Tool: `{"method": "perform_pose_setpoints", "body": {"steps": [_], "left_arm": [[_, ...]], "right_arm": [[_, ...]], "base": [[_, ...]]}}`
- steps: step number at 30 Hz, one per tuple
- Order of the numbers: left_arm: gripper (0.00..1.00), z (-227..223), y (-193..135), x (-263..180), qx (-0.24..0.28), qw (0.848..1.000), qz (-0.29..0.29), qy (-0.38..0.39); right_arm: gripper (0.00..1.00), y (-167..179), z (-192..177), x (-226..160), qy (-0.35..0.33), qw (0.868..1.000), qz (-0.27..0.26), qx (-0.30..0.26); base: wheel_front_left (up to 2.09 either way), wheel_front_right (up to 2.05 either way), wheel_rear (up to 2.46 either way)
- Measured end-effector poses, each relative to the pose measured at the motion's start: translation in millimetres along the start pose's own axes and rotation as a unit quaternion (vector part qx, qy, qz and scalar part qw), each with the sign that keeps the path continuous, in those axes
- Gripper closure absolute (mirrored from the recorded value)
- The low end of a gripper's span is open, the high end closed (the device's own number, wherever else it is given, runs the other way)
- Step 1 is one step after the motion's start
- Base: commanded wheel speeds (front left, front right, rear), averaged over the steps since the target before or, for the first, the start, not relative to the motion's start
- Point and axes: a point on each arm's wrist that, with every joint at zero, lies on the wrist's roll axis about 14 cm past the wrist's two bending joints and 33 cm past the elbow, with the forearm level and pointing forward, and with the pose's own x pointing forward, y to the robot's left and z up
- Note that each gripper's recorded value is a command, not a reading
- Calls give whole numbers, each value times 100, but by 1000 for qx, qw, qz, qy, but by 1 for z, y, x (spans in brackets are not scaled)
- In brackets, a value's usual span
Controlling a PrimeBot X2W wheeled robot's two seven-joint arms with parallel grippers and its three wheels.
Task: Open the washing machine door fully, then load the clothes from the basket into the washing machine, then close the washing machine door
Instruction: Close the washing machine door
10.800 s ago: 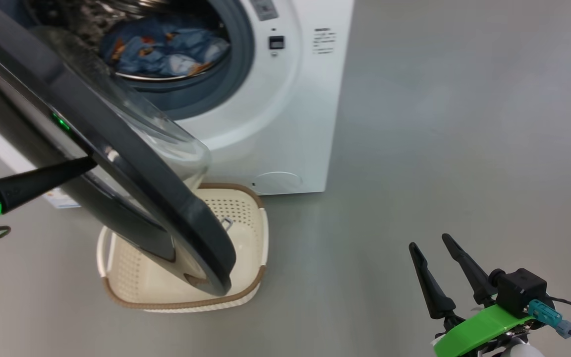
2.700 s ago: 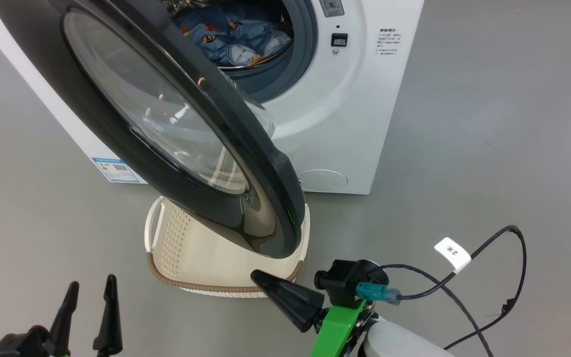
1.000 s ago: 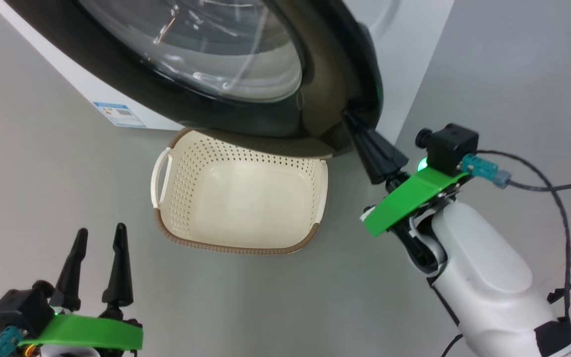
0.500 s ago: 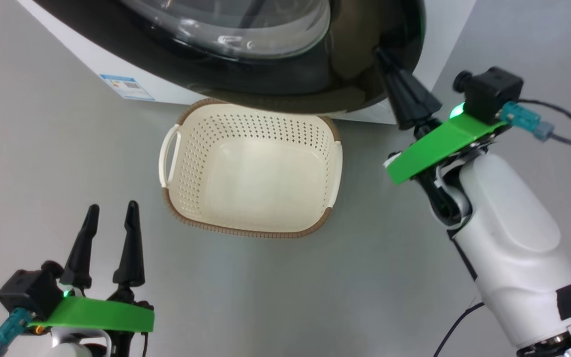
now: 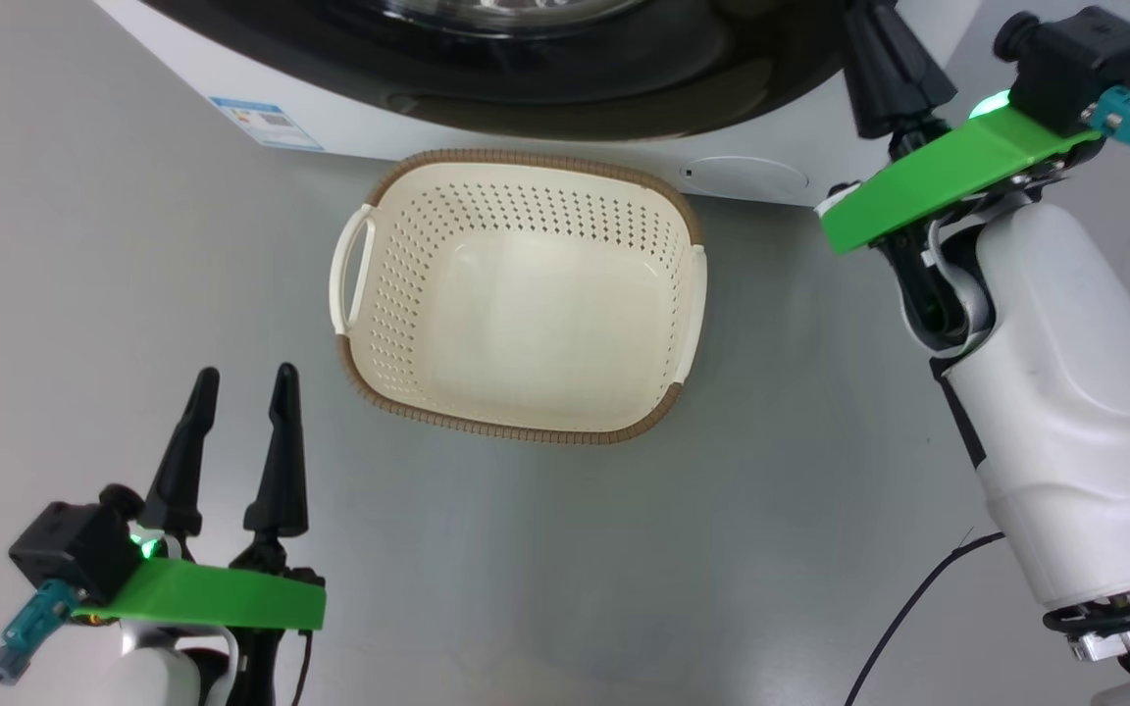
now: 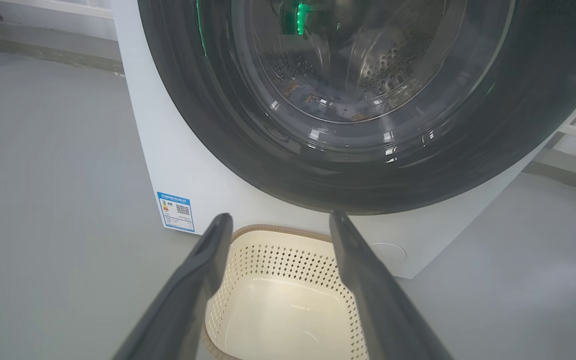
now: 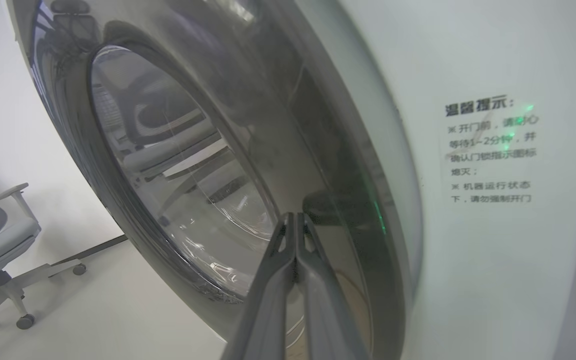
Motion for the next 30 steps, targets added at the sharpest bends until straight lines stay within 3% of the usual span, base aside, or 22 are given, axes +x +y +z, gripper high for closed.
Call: {"method": "perform_pose_setpoints", "body": {"steps": [18,27,30], "left_arm": [[0,-3,-4,16,5,1000,-10,0],[0,4,-6,15,2,1000,-14,-8],[0,8,-6,14,2,1000,-14,-13]], "right_arm": [[100,-1,-7,17,-9,1000,2,7],[100,6,2,6,-7,1000,14,-13],[55,6,-1,-6,2,1000,11,-13]], "base": [[0,0,0],[0,0,0],[0,0,0]]}}
